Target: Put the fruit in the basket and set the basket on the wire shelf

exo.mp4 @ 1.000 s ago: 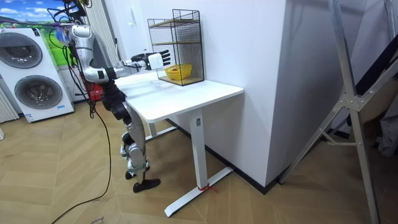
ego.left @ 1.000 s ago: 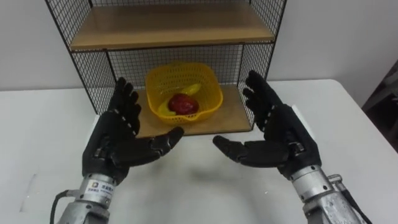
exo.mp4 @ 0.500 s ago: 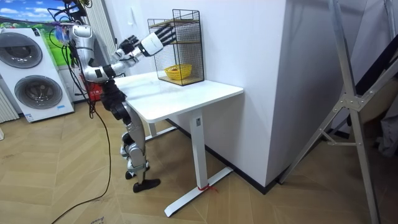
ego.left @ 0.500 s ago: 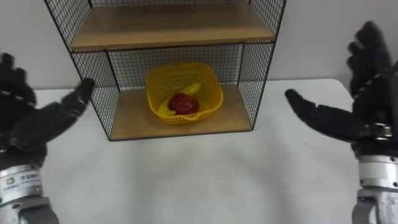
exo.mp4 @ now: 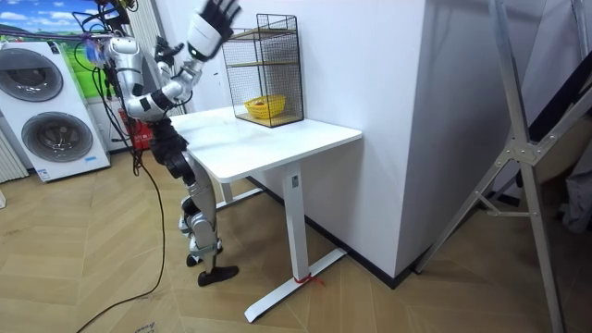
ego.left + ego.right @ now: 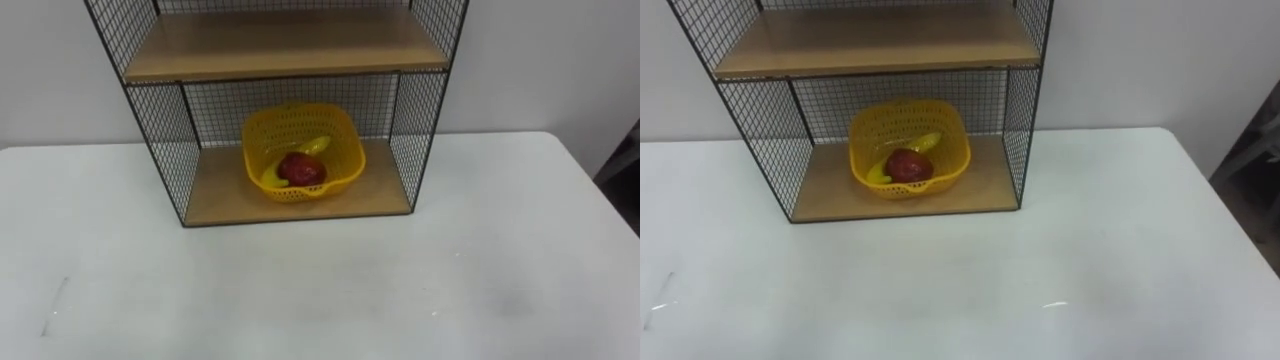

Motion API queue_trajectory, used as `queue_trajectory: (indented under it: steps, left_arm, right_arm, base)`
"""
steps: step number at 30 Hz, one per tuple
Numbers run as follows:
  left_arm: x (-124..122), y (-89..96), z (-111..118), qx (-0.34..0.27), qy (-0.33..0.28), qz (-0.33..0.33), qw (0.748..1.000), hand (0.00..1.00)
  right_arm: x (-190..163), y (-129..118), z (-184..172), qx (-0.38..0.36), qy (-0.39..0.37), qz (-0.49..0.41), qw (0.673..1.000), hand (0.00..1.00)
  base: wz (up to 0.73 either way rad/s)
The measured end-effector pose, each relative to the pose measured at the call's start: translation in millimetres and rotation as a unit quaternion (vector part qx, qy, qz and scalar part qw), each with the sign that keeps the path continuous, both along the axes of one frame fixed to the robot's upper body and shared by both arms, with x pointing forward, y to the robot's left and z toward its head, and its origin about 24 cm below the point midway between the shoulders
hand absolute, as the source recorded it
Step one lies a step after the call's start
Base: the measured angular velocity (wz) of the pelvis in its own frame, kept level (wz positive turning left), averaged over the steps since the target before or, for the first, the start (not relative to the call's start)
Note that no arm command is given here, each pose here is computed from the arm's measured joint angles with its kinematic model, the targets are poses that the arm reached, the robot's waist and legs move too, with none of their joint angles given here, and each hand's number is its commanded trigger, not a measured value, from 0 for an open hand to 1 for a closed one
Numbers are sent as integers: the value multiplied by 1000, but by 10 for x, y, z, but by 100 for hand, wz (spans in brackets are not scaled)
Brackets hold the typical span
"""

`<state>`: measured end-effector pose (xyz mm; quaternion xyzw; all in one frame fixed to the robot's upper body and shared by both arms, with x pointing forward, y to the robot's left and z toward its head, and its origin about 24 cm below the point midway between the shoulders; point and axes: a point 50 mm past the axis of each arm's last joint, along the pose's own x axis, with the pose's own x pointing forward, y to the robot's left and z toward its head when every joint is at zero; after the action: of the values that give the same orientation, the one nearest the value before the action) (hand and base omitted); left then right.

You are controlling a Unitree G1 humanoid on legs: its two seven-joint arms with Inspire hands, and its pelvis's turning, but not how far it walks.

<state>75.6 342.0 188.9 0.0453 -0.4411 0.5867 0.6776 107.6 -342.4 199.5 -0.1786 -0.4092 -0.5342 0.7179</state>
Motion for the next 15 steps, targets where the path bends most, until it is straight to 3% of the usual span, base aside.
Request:
queue_trajectory:
  steps: [3,8,11,15]
  left_arm:
    - [-148,228,-133,-54,22,56,997,0]
    - [-449,560,-539,-211,36,117,970,0]
    - [-612,697,-900,-308,57,153,937,0]
    - [-867,761,-1524,-435,118,206,868,0]
  right_arm:
    - [-143,-255,-150,61,1,-61,996,0]
    - [-410,-674,-671,224,39,-167,959,0]
    - [-607,-845,-1070,327,69,-227,915,0]
    - [-990,-932,-1586,447,100,-294,839,0]
  base:
    - [4]
    - [-1]
    - [6]
    - [6]
